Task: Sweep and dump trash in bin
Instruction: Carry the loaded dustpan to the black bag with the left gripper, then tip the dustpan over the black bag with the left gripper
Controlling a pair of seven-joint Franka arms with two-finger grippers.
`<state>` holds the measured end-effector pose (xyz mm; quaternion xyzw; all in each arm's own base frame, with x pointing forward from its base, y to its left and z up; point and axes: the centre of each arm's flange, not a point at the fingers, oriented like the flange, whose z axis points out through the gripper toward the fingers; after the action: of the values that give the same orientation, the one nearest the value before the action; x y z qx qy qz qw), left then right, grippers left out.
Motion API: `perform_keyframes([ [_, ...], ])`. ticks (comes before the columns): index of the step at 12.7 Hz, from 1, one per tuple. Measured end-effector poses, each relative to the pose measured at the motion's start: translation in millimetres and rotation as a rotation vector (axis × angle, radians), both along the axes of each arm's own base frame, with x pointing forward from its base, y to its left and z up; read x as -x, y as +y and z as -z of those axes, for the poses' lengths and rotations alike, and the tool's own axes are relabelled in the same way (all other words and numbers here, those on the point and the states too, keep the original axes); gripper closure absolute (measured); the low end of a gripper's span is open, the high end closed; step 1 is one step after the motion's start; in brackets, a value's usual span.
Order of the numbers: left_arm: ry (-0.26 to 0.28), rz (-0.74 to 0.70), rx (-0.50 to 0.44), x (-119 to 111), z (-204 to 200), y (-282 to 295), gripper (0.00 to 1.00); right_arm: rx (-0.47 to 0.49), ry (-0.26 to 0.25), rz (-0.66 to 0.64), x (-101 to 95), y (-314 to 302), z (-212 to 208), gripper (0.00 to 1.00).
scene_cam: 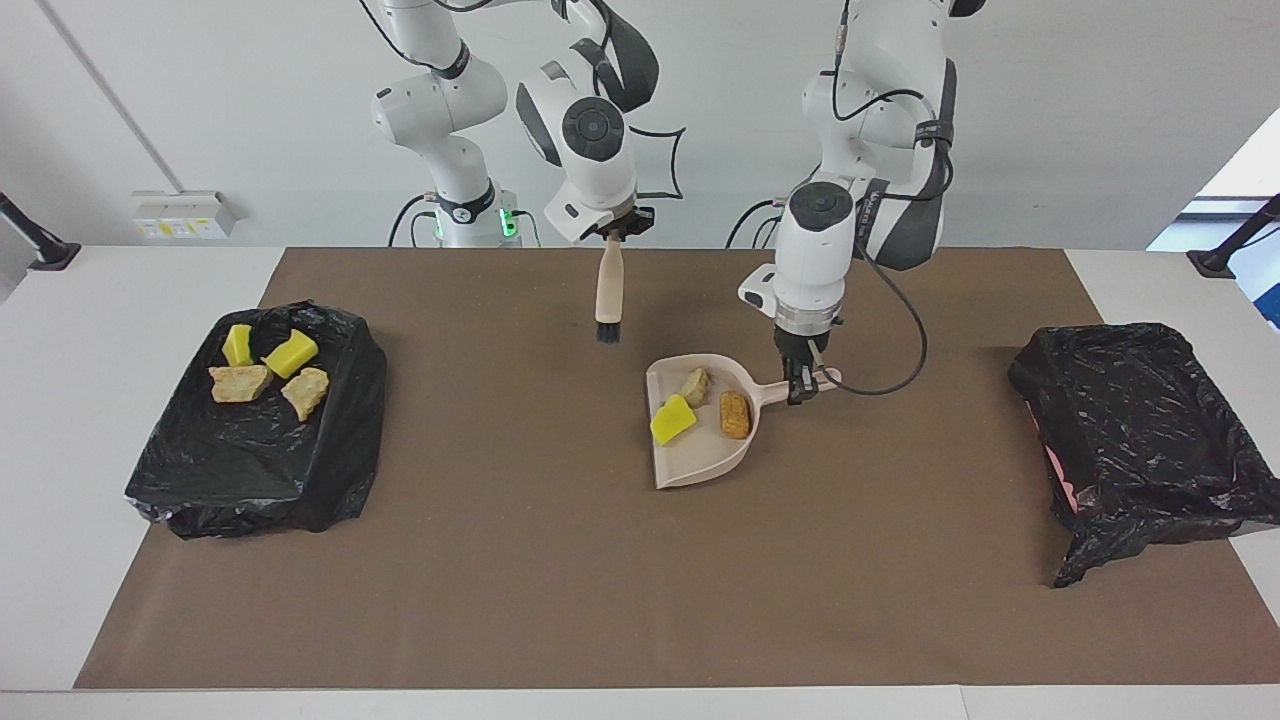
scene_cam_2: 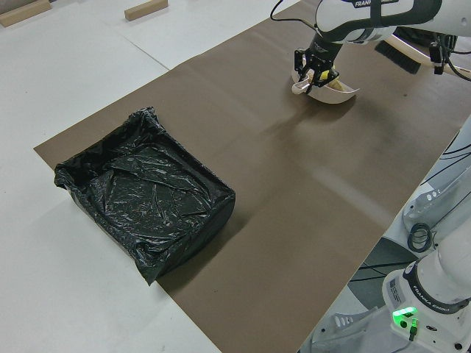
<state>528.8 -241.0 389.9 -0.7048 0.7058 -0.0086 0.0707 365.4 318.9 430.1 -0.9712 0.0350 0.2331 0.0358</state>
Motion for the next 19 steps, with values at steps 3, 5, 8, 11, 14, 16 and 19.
perform_keyframes([
  [3,0.029,-0.068,0.023,-14,-31,67,0.69,-0.04,0.032,0.0,26.6,16,19,0.74],
  [5,0.05,-0.072,0.04,-24,-53,122,0.69,-0.04,0.031,-0.029,45.7,35,41,0.74],
  [8,0.026,-0.128,0.063,-41,-80,193,0.69,-0.013,0.032,-0.05,65.7,46,80,0.74],
  [11,-0.01,-0.161,0.128,-55,-112,278,0.69,0.023,0.068,-0.045,74.9,33,101,0.74],
  [14,-0.009,-0.241,0.129,-61,-127,362,0.69,0.023,0.065,-0.048,77.0,28,109,0.74],
  [16,0.002,-0.32,0.128,-61,-136,414,0.69,0.016,0.056,-0.049,75.5,27,112,0.74],
  [19,-0.019,-0.371,0.089,-59,-153,494,0.69,-0.011,0.021,-0.046,66.0,25,114,0.74],
])
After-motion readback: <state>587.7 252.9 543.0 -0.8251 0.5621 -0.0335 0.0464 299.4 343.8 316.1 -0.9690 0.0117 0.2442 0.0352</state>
